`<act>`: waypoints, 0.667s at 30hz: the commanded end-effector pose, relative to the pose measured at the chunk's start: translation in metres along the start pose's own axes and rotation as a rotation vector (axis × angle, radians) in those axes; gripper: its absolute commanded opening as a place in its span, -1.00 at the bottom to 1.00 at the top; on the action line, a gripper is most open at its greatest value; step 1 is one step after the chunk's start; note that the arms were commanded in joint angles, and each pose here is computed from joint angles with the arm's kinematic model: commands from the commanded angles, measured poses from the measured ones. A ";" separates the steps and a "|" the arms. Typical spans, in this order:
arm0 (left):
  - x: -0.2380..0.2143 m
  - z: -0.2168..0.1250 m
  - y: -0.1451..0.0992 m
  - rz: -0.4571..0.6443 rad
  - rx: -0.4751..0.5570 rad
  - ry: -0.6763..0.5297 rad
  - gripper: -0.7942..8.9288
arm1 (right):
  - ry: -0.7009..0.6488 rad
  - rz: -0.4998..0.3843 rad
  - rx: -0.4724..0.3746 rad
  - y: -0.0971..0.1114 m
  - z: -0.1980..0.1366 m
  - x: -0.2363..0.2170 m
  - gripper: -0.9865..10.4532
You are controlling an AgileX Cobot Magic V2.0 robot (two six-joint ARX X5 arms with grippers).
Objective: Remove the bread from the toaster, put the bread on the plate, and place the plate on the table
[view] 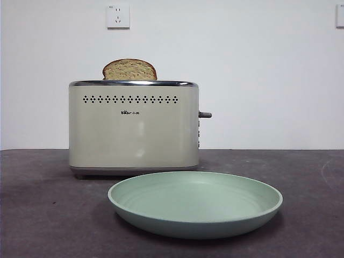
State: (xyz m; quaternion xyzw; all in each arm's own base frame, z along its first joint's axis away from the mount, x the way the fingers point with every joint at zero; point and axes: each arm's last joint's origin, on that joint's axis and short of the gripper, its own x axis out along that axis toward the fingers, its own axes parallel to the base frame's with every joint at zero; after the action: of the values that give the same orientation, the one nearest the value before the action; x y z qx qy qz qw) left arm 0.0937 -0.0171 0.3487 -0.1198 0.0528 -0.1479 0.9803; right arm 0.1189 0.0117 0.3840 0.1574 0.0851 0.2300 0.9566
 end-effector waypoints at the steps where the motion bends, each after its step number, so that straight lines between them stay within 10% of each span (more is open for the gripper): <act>1: 0.014 0.020 -0.003 -0.031 0.078 0.060 -0.85 | -0.003 0.054 -0.034 0.005 0.022 0.006 -0.83; 11: 0.083 0.069 -0.009 -0.226 0.014 0.364 -0.84 | 0.132 0.257 -0.006 0.006 0.057 0.034 -0.79; 14: 0.103 0.077 -0.010 -0.316 0.022 0.389 -0.82 | 0.177 0.309 0.017 0.002 0.055 0.044 -0.45; 20: 0.147 0.095 -0.008 -0.364 0.032 0.413 0.16 | 0.284 0.313 0.074 -0.009 0.044 0.063 -0.15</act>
State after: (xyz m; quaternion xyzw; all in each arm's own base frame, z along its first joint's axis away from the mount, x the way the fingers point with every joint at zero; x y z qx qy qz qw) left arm 0.2362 -0.0463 0.4333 -0.0909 0.2258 -0.3382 0.9091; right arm 0.1873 0.0204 0.4169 0.1803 0.2028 0.3857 0.8818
